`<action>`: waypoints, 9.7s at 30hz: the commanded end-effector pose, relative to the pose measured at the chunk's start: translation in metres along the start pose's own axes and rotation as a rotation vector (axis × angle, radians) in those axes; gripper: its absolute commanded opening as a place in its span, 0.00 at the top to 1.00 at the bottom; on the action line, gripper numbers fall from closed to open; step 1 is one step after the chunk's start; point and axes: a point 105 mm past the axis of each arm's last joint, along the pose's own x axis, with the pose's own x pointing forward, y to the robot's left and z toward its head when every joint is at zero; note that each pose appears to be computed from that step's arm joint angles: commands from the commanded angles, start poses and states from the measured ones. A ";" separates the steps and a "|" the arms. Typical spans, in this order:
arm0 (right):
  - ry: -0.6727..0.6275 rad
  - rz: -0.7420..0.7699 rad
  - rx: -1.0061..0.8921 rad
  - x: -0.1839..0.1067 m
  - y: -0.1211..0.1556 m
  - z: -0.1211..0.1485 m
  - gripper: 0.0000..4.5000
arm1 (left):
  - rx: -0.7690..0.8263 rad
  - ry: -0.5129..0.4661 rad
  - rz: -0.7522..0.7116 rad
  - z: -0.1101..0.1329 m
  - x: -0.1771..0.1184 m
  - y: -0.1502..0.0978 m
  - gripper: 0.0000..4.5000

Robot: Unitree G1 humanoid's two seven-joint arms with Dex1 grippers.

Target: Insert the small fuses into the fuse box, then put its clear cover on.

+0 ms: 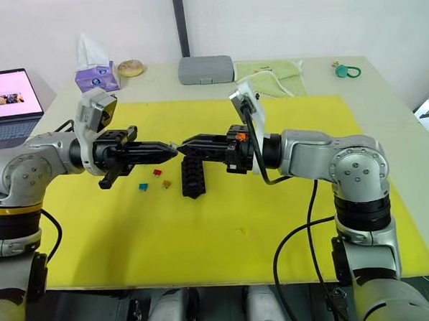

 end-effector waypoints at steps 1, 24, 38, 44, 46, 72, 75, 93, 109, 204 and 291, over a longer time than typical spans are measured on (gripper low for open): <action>-0.027 0.028 -0.029 0.001 0.008 0.006 0.86 | 0.060 0.000 -0.021 0.010 0.004 -0.006 1.00; -0.030 0.039 -0.034 0.004 0.011 0.003 0.99 | 0.066 0.002 -0.017 0.009 0.005 -0.005 1.00; -0.009 -0.035 -0.143 0.003 -0.008 0.009 1.00 | 0.088 0.126 0.164 -0.013 -0.032 0.013 0.19; 0.155 -0.035 -0.537 0.007 -0.049 0.001 1.00 | 0.167 0.304 0.384 -0.044 -0.079 0.030 0.01; 0.203 0.010 -0.610 0.012 -0.058 -0.008 1.00 | 0.183 0.334 0.384 -0.050 -0.084 0.026 0.01; 0.352 0.128 -0.673 0.022 -0.081 -0.063 1.00 | 0.161 0.363 0.396 -0.068 -0.084 0.012 0.01; 0.357 0.127 -0.672 0.023 -0.081 -0.066 1.00 | 0.164 0.370 0.393 -0.068 -0.084 0.012 0.01; 0.394 0.095 -0.673 0.023 -0.092 -0.077 1.00 | 0.166 0.382 0.400 -0.070 -0.086 0.014 0.01; 0.409 0.066 -0.612 0.021 -0.096 -0.075 1.00 | 0.163 0.375 0.407 -0.072 -0.084 0.016 0.01; 0.280 -0.240 -0.455 0.017 -0.119 -0.077 0.24 | 0.168 0.381 0.439 -0.067 -0.087 0.024 0.00; 0.639 -0.100 -0.411 0.058 -0.066 -0.040 0.98 | 0.204 0.411 0.389 -0.077 -0.075 0.030 0.00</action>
